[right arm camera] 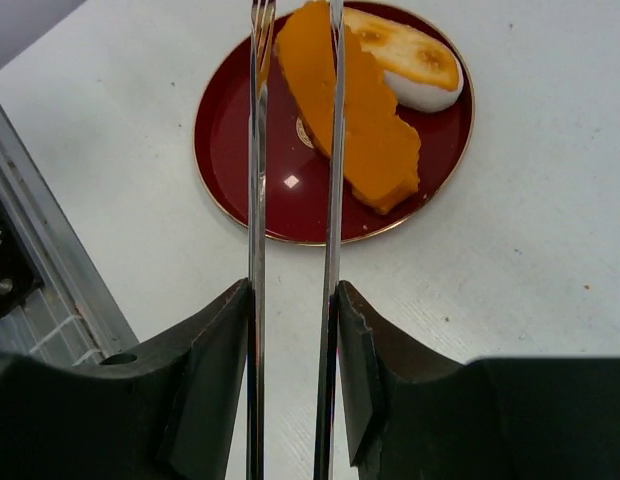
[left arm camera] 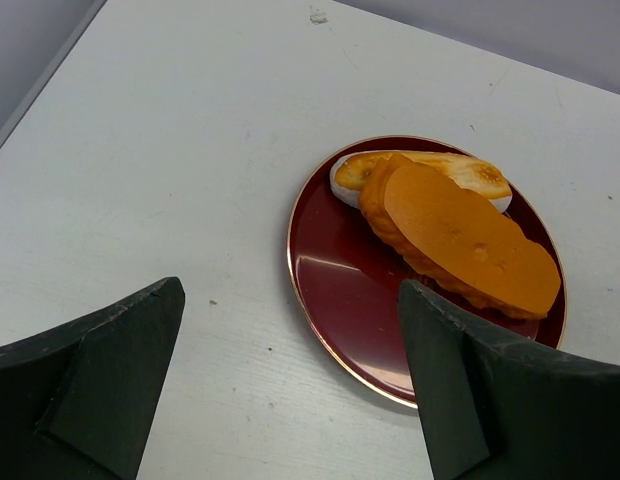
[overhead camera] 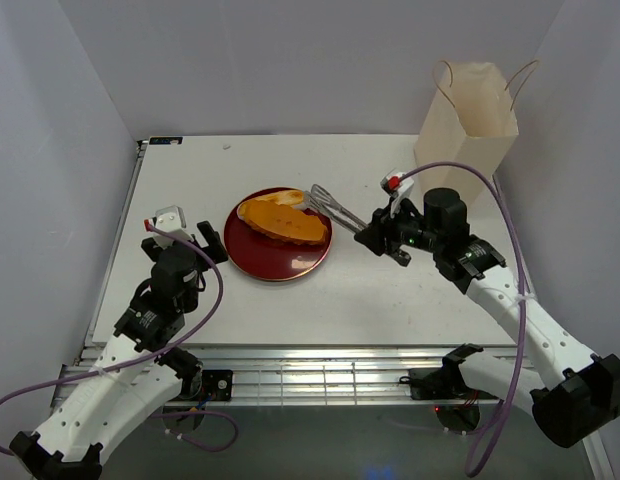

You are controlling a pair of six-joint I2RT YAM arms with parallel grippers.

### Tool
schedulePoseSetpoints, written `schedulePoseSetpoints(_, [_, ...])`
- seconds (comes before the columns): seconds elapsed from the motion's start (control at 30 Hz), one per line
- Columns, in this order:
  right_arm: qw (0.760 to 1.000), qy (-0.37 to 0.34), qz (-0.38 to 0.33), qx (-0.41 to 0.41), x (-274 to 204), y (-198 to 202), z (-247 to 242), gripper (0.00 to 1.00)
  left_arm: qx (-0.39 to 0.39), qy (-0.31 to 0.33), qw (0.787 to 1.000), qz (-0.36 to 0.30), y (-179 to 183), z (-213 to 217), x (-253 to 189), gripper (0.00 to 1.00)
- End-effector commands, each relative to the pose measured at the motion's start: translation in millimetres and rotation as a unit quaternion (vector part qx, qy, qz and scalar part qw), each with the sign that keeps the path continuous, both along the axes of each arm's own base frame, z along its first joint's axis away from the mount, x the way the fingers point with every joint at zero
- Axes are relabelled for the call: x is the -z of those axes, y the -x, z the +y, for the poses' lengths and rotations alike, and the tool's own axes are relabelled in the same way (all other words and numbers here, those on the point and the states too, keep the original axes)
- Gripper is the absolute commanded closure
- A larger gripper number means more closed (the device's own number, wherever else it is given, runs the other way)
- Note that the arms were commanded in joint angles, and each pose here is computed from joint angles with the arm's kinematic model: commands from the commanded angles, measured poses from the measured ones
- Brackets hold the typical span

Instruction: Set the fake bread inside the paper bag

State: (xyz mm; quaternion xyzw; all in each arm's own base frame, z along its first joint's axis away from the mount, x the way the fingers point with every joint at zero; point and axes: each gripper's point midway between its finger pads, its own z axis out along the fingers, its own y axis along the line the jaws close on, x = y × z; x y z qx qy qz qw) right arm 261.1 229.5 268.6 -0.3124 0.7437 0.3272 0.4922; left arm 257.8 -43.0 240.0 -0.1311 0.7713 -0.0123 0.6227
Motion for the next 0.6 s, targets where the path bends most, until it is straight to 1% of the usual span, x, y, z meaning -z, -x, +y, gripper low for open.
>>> schedulePoseSetpoints(0.0, [0.999,-0.011,-0.026,0.030,14,0,-6,0.56,-0.003,-0.001,1.000,-0.002,-1,0,2,0.02])
schedulePoseSetpoints(0.1, [0.996,-0.006,-0.008,0.087,39,-9,-19,0.56,-0.003,-0.004,1.000,0.001,-2,0,3,0.02])
schedulePoseSetpoints(0.13, [0.992,0.000,0.014,0.124,61,-12,-28,0.57,-0.004,-0.005,1.000,0.002,-2,0,4,0.02])
schedulePoseSetpoints(0.17, [0.991,0.002,0.020,0.135,70,-13,-31,0.57,-0.003,-0.005,1.000,0.003,-3,-1,4,0.02])
schedulePoseSetpoints(0.2, [0.988,-0.006,0.009,0.152,69,-18,-34,0.57,-0.003,-0.005,1.000,0.003,-3,-1,4,0.02])
schedulePoseSetpoints(0.23, [0.986,-0.003,0.025,0.165,85,-16,-38,0.57,-0.004,-0.006,1.000,0.003,-3,0,4,0.02])
schedulePoseSetpoints(0.33, [0.978,-0.005,0.024,0.205,96,-23,-48,0.57,-0.005,-0.007,1.000,0.005,-3,0,6,0.02])
schedulePoseSetpoints(0.37, [0.975,-0.002,0.036,0.218,108,-22,-52,0.57,-0.006,-0.007,1.000,0.004,-3,0,5,0.02])
schedulePoseSetpoints(0.4, [0.967,0.003,0.031,0.252,111,-28,-62,0.57,-0.006,-0.008,1.000,0.006,-3,0,6,0.02])
schedulePoseSetpoints(0.43, [0.963,0.002,0.029,0.267,113,-30,-67,0.57,-0.007,-0.008,1.000,0.006,-3,0,6,0.02])
schedulePoseSetpoints(0.47, [0.956,0.003,0.042,0.291,126,-29,-74,0.57,-0.006,-0.009,1.000,0.007,-3,0,7,0.02])
schedulePoseSetpoints(0.57, [0.944,-0.003,0.042,0.328,134,-33,-85,0.57,-0.005,-0.011,1.000,0.010,-4,-1,8,0.02])
